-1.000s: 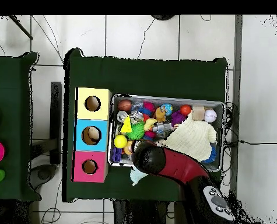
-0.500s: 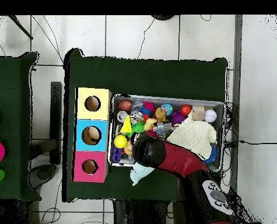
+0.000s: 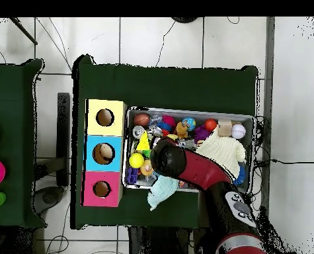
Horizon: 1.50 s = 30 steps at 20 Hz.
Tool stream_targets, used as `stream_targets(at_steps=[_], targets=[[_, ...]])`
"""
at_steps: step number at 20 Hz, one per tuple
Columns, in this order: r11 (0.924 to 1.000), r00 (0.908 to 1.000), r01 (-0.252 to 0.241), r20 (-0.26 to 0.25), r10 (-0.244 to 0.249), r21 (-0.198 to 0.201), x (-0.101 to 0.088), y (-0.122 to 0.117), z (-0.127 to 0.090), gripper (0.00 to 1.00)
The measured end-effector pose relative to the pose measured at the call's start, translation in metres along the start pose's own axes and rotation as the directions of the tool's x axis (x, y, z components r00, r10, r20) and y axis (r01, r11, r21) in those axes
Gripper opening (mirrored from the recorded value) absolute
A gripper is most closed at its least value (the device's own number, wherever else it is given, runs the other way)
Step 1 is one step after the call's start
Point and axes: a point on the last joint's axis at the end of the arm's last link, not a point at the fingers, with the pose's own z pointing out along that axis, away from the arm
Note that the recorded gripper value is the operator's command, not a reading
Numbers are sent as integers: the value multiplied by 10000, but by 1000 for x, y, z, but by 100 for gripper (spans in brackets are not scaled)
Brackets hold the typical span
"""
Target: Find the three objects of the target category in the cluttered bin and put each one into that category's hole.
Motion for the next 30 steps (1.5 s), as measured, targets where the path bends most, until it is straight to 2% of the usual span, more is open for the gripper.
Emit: stream_targets(at_steps=[5,7,18,25,30], targets=[[9995,9992,-289,278,285,145,-10,-5,11,100],[9983,9983,-481,343,470,316,-14,-10,13,100],[9915,9959,-859,371,826,979,-12,-32,9,100],[9878,9946,-1001,394,960,1190,-11,-40,7,100],[9868,9938,-1087,378,1049,1199,-10,-41,7,100]])
